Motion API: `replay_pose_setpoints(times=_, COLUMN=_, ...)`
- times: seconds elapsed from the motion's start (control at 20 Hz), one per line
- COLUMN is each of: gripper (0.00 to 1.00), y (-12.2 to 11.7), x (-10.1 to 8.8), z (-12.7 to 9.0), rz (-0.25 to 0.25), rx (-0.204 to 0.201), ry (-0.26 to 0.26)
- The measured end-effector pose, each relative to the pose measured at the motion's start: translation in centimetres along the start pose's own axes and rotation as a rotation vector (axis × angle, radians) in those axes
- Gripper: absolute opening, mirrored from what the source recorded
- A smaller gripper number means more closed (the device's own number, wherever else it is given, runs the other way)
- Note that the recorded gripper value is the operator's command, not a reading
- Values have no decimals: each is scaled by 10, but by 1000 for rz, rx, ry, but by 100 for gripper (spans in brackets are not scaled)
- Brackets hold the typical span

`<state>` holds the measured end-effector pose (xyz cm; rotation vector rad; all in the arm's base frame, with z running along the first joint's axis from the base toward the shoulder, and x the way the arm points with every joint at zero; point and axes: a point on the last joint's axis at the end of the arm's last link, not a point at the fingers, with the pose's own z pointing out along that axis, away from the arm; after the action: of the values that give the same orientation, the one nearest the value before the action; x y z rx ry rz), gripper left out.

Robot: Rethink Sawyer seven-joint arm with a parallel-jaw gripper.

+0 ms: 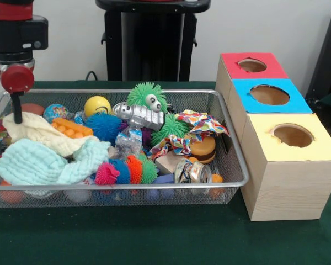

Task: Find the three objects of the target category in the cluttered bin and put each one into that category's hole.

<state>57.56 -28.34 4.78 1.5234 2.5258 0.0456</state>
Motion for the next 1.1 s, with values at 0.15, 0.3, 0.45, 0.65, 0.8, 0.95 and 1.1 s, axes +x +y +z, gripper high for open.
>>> replay_pose_setpoints(times=0.15, gripper=0, y=1, x=-3, z=-4, rz=0, rx=-2, ry=-8)
replay_pose_setpoints(times=0.3, gripper=0, y=1, x=-3, z=-5, rz=0, rx=-3, ry=-9)
replay_pose_setpoints(times=0.45, gripper=0, y=-1, x=-3, z=-4, rz=2, rx=-2, ry=-7)
replay_pose_setpoints(times=0.65, gripper=0, y=-4, x=7, z=-4, rz=10, rx=3, ry=13)
replay_pose_setpoints(times=0.8, gripper=0, y=-3, x=20, z=-8, rz=18, rx=6, ry=34)
replay_pose_setpoints(times=0.95, gripper=0, y=7, x=39, z=-15, rz=26, rx=6, ry=59)
replay_pose_setpoints(times=1.1, gripper=0, y=27, x=65, z=-27, rz=28, rx=5, ry=78)
